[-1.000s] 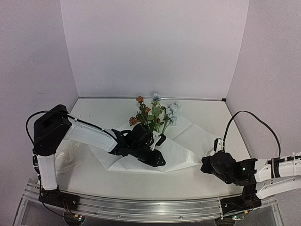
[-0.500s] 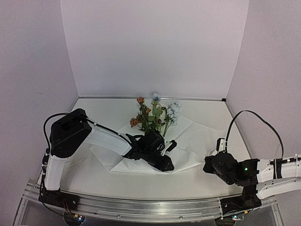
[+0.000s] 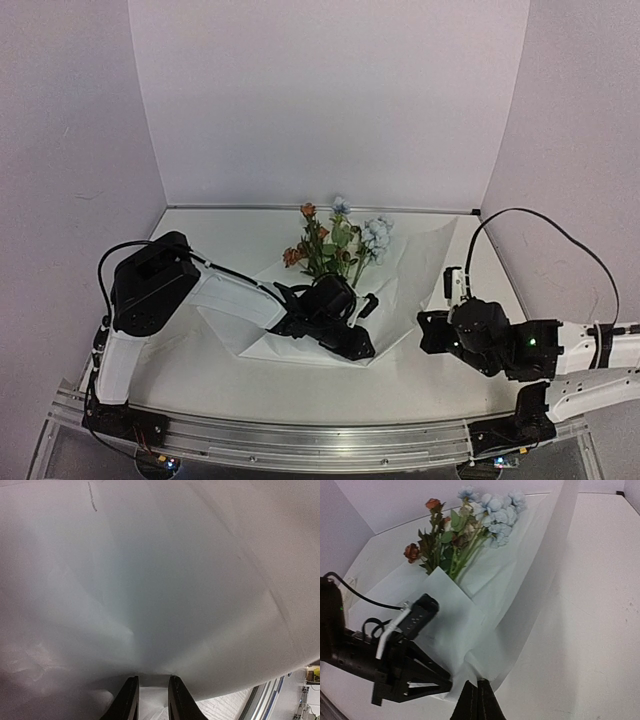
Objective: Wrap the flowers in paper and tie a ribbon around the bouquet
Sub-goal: Fold the one-fourth-folded wrapping paper at the center of the board.
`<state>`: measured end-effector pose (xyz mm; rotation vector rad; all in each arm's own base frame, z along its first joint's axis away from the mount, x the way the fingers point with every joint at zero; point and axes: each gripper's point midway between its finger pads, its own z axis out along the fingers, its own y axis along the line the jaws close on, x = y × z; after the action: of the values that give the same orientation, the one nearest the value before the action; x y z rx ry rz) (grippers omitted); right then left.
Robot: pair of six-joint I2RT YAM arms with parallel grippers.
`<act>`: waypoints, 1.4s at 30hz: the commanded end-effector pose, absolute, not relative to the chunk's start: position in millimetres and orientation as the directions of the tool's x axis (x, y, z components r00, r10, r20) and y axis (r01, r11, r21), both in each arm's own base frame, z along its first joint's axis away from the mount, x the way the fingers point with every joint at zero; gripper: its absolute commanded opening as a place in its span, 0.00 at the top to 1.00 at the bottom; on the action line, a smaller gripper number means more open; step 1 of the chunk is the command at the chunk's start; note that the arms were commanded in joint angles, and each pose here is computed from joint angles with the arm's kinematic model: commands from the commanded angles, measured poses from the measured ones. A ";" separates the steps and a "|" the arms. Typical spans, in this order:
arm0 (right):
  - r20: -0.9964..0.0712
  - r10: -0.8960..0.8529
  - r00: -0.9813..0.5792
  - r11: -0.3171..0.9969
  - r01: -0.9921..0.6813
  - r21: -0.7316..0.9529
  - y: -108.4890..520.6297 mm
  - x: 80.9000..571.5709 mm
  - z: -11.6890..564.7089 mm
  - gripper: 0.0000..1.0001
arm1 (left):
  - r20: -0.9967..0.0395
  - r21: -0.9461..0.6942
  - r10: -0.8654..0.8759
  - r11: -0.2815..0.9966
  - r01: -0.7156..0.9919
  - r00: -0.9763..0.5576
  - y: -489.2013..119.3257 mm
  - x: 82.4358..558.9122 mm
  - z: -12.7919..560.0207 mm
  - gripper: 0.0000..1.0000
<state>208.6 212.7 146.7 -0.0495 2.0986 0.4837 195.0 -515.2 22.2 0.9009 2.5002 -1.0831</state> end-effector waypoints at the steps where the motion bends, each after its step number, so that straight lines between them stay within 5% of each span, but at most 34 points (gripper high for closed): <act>1: -0.824 0.040 -0.566 0.876 -0.376 0.301 259.9 206.5 177.0 1.00 | -0.374 -0.467 0.451 0.663 0.585 -0.810 -489.6 199.0 -27.1 0.77; 10: -0.742 0.010 -0.671 0.819 -0.420 0.391 311.8 217.4 178.9 1.00 | -0.354 -0.478 0.366 0.720 0.503 -0.861 -480.6 200.3 -30.4 0.77; 21: -0.631 0.065 -0.773 0.809 -0.329 0.487 293.1 223.6 152.2 1.00 | -0.540 -0.613 0.284 0.513 0.601 -0.792 -490.5 198.8 69.5 0.71; 29: -0.593 0.042 -0.804 0.847 -0.286 0.448 283.8 227.0 137.6 1.00 | -0.537 -0.664 0.223 0.482 0.571 -0.813 -459.4 204.4 109.1 0.65; 42: -0.547 0.052 -0.835 0.883 -0.218 0.417 311.3 255.6 138.4 1.00 | -0.374 -0.507 0.185 0.780 0.367 -0.909 -306.9 216.8 44.8 0.79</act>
<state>239.8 298.5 124.9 -0.1568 2.4863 0.6395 227.6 -348.3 83.0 0.4391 2.5281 -1.0239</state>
